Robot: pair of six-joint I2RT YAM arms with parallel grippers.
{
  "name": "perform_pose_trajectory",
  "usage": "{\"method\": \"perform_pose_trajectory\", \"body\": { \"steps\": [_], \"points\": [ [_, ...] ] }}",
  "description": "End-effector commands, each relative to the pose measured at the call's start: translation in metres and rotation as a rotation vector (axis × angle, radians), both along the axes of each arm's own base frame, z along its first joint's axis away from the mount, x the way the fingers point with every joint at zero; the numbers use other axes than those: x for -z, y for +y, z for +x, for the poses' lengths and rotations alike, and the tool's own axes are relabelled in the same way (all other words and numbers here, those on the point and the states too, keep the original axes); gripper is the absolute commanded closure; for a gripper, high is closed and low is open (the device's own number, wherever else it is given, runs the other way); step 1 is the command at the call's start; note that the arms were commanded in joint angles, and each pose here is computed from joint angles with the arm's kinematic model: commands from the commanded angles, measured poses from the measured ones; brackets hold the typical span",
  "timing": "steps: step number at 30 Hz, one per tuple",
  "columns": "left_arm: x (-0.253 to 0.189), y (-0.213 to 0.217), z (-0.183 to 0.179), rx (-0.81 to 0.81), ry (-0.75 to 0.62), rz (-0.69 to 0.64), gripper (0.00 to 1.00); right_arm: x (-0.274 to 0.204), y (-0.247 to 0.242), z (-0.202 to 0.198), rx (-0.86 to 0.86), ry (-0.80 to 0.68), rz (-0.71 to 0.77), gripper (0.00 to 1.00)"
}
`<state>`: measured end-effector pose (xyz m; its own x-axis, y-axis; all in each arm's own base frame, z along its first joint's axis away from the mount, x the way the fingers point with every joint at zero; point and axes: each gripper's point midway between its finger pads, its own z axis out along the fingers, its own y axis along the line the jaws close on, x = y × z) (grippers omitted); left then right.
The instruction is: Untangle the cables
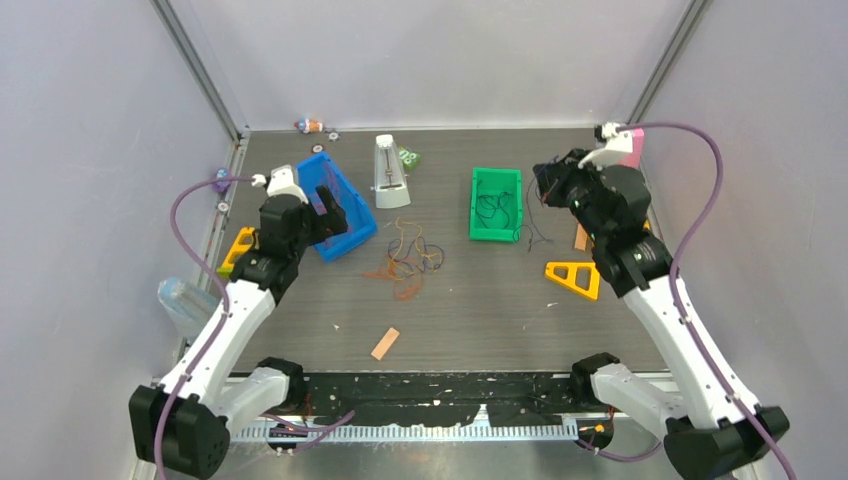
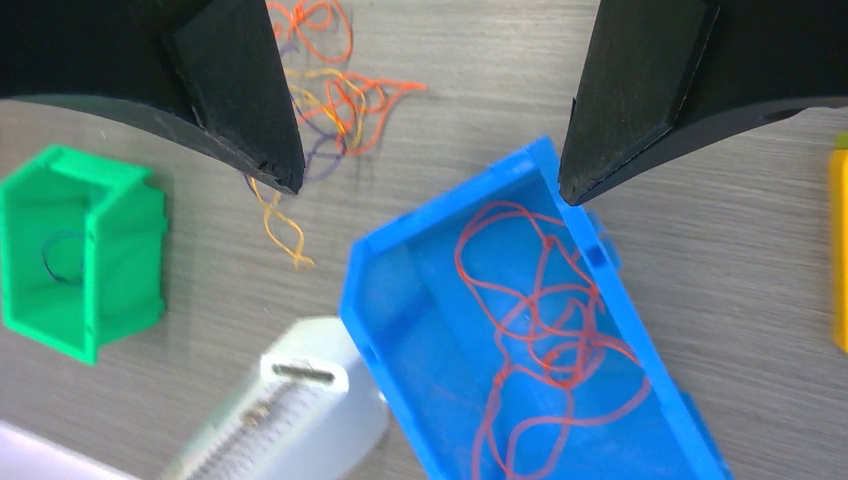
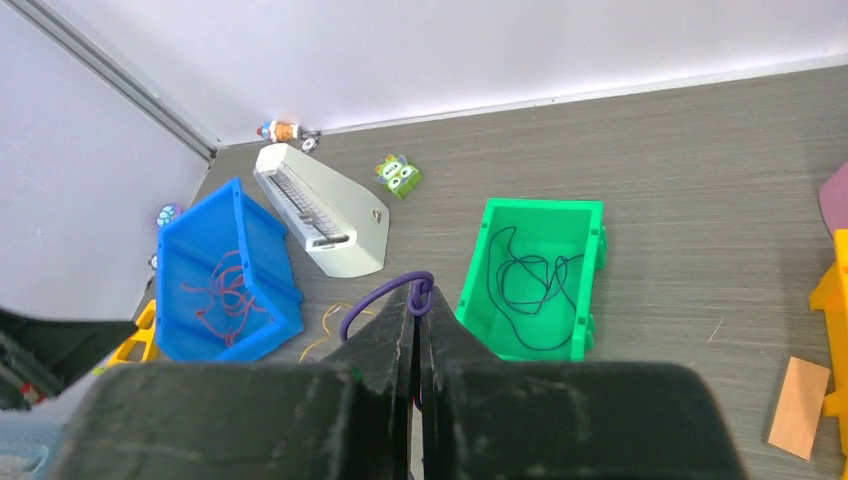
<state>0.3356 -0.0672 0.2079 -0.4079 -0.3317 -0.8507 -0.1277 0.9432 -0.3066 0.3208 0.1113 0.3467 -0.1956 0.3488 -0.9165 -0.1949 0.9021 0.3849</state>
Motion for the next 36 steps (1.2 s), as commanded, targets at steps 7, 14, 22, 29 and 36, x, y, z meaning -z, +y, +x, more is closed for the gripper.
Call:
{"method": "perform_pose_trajectory", "body": {
  "steps": [7, 14, 22, 29, 36],
  "points": [
    [0.011, -0.043, -0.047, 0.257, -0.135, -0.113, 0.0, -0.012, 0.026, 0.068, -0.017, 0.004, 0.009, 0.95],
    [0.035, -0.052, -0.07, 0.347, -0.15, -0.123, 0.0, 0.017, 0.03, 0.108, 0.026, 0.057, -0.029, 0.95],
    [0.054, -0.056, -0.082, 0.374, -0.143, -0.147, 0.01, 0.079, 0.031, 0.143, 0.068, 0.152, -0.094, 0.95],
    [0.052, -0.056, -0.082, 0.375, -0.151, -0.143, 0.0, 0.151, 0.026, 0.16, 0.117, 0.308, -0.18, 0.95],
    [0.053, -0.058, -0.081, 0.383, -0.144, -0.147, 0.0, 0.203, 0.011, 0.161, 0.178, 0.441, -0.278, 0.95]
  ]
}}
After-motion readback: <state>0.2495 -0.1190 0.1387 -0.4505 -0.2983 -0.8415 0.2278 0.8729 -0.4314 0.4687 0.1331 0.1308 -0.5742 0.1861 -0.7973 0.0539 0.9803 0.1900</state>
